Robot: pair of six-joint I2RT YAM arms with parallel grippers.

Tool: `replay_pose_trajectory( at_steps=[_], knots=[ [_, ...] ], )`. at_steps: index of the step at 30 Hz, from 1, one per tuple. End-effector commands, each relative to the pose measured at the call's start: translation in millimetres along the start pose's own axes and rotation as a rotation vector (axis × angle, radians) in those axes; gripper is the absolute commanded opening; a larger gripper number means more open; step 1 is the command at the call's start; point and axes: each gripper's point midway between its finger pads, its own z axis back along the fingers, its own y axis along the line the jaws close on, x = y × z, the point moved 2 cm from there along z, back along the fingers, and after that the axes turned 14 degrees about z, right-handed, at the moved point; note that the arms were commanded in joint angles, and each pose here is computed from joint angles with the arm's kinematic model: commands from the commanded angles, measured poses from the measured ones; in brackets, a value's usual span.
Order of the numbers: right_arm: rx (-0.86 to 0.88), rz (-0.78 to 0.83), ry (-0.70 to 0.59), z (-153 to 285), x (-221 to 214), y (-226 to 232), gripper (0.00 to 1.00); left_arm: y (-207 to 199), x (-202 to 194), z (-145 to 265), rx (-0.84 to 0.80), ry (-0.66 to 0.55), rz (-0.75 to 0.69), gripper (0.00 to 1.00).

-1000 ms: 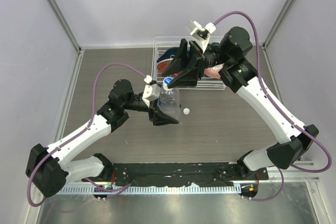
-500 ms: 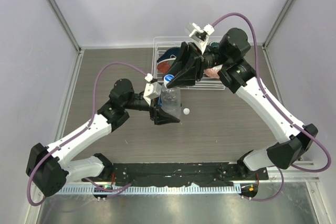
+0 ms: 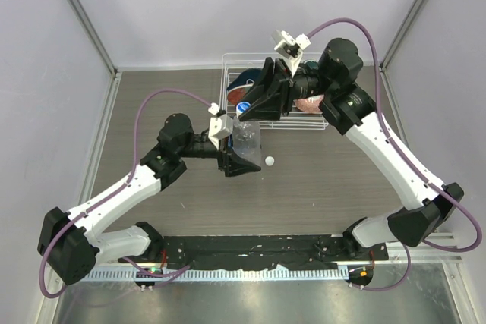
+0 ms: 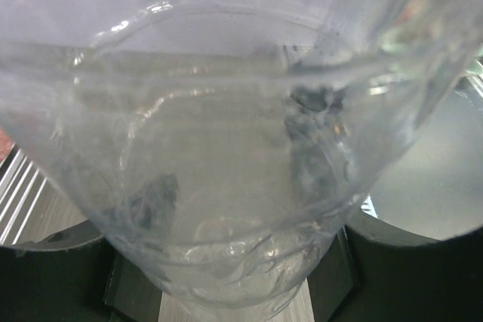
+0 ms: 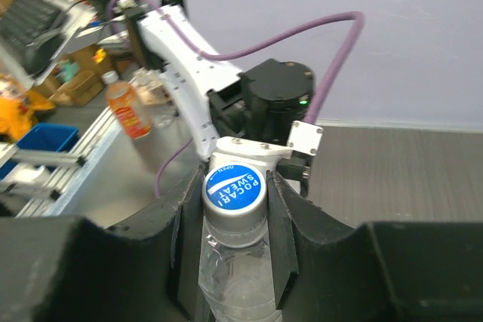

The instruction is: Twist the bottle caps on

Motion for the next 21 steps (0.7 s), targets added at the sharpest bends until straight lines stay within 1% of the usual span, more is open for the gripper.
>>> replay_pose_trajectory(
  at_steps=[1, 3, 5, 6, 7, 12, 13, 16, 17, 19, 20, 21],
  knots=[
    [-0.260, -0.016, 0.123, 11.0, -16.3, -26.2, 0.01, 9.8, 28.0, 5.2, 0.108, -0.088, -0.057, 0.00],
    [-0.396, -0.042, 0.189, 16.7, -27.3, -40.9, 0.01, 18.0, 31.7, 7.5, 0.162, -0.109, -0.064, 0.00],
    [-0.485, -0.037, 0.223, 20.6, -33.3, -48.0, 0.01, 22.2, 33.9, 9.1, 0.194, -0.123, -0.073, 0.00],
    [-0.517, -0.041, 0.240, 21.5, -36.8, -48.8, 0.01, 28.4, 36.4, 10.9, 0.236, -0.141, -0.074, 0.00],
    [-0.595, -0.036, 0.264, 22.6, -41.1, -54.9, 0.01, 29.5, 38.6, 12.5, 0.249, -0.150, -0.084, 0.00],
    [-0.774, -0.019, 0.340, 16.0, -52.1, -58.6, 0.01, 40.0, 39.2, 18.6, 0.327, -0.188, -0.097, 0.00],
    [-0.839, -0.008, 0.360, 12.8, -53.4, -59.2, 0.01, 43.4, 40.9, 20.1, 0.351, -0.199, -0.098, 0.00],
    [-0.907, -0.022, 0.392, 6.5, -61.8, -60.5, 0.01, 46.5, 44.3, 24.1, 0.385, -0.228, -0.115, 0.00],
    [-0.994, -0.019, 0.412, 10.0, -63.9, -64.2, 0.01, 47.8, 44.8, 25.0, 0.395, -0.237, -0.117, 0.00],
    [-1.067, -0.045, 0.433, 7.4, -71.8, -67.7, 0.01, 49.9, 45.4, 26.4, 0.411, -0.247, -0.117, 0.00],
    [-1.143, -0.043, 0.469, 9.2, -77.5, -67.6, 0.01, 52.1, 47.2, 28.4, 0.430, -0.262, -0.122, 0.00],
    [-1.185, -0.057, 0.475, 9.5, -79.6, -68.8, 0.01, 53.6, 47.4, 29.2, 0.439, -0.267, -0.123, 0.00]
  ],
)
